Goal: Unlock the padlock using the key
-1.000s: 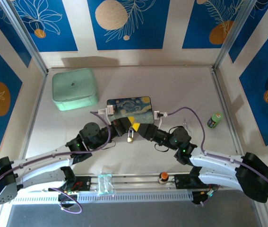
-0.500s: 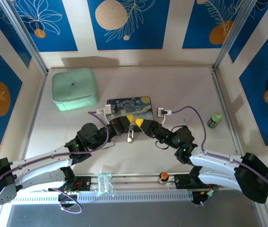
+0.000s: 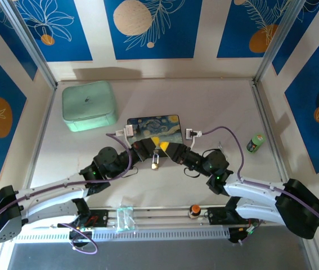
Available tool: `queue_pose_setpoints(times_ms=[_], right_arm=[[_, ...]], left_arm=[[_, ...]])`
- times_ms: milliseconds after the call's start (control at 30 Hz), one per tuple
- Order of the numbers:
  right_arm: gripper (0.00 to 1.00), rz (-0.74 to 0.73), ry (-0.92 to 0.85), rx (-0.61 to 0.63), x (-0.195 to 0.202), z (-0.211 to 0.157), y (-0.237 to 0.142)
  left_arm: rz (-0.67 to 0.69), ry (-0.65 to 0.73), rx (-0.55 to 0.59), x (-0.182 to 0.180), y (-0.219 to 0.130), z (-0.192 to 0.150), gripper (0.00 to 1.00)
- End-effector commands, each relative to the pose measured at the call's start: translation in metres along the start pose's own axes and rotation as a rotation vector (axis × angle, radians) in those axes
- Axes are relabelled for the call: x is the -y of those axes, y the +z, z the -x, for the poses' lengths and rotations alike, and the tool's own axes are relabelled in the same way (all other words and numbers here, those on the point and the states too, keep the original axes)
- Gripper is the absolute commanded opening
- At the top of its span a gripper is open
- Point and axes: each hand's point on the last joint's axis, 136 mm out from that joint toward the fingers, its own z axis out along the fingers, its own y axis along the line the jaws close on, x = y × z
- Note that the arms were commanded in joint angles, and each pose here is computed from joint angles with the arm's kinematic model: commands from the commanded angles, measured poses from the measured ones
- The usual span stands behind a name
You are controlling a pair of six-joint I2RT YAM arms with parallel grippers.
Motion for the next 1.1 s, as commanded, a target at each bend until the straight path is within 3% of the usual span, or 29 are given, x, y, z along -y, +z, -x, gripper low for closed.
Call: queue_pose_setpoints(times_ms=[0, 200, 400, 600, 733, 1067], right_arm=[[0.18, 0.034, -0.003, 0.013, -0.008, 0.005, 0.004], [0.18, 0.043, -0.005, 0.008, -0.011, 0.005, 0.005], [0.04, 0.029, 0.005, 0.009, -0.007, 0.002, 0.004], [0.06, 0.023, 0.015, 0.004, -0.004, 0.0, 0.004], [0.17, 0.027, 0.017, 0.003, -0.006, 0.0, 0.004], [0.11, 0.023, 0.021, 0.005, -0.004, -0.001, 0.003]], left_arm=[[-0.039, -0.015, 0.004, 0.01, 0.0, 0.0, 0.0], [-0.025, -0.009, 0.008, 0.005, 0.0, -0.001, 0.0], [-0.021, -0.012, 0.015, 0.003, -0.001, 0.0, 0.0], [-0.012, -0.013, 0.024, -0.001, -0.001, 0.0, 0.0], [-0.014, -0.012, 0.023, 0.0, 0.0, 0.0, 0.0], [-0.008, -0.01, 0.023, -0.001, 0.0, 0.0, 0.0]])
